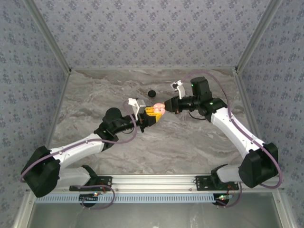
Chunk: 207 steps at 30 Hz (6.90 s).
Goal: Insert wireless bluetooth earbuds into charging case
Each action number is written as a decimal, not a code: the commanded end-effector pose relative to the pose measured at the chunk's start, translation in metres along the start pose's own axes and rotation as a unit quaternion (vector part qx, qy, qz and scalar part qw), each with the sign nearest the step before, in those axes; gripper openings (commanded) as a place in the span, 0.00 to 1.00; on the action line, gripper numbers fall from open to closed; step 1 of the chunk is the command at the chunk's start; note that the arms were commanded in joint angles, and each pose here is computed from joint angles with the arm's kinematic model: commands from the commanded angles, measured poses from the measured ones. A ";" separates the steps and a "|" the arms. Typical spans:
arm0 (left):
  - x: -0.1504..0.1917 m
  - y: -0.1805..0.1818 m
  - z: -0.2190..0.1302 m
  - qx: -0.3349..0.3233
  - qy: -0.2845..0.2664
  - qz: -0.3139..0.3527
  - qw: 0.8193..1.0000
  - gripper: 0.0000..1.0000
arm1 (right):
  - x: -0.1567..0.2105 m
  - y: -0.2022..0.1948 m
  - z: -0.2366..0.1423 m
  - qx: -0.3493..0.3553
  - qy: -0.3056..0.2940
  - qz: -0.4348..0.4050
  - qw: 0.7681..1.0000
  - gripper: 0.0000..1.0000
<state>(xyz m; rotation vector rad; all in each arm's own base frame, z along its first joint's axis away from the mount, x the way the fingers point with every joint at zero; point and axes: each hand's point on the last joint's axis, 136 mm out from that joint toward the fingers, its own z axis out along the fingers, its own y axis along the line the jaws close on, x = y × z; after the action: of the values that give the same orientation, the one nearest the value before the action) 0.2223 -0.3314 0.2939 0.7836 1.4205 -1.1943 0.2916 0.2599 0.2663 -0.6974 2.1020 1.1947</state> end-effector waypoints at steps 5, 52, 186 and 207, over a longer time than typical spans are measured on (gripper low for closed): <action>-0.023 -0.012 0.007 0.030 -0.027 0.009 0.999 0.15 | -0.001 0.017 -0.001 -0.050 0.001 -0.005 0.999 0.14; 0.084 0.137 0.000 -0.351 0.205 -0.151 0.901 0.20 | 0.032 -0.101 -0.050 0.289 0.009 0.069 0.955 0.18; 0.083 0.266 -0.298 -0.670 0.126 0.024 0.731 0.96 | 0.133 -0.279 -0.227 0.666 -0.174 0.128 0.714 0.92; 0.096 0.286 -0.278 -0.593 0.080 0.033 0.801 0.99 | 0.104 -0.285 -0.172 0.551 -0.213 0.003 0.807 1.00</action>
<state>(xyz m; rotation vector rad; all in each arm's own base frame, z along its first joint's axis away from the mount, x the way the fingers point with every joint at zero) 0.3744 0.0029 0.0917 -0.0194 1.9610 0.0091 0.3706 -0.0431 0.0921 0.2018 2.0079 -0.0557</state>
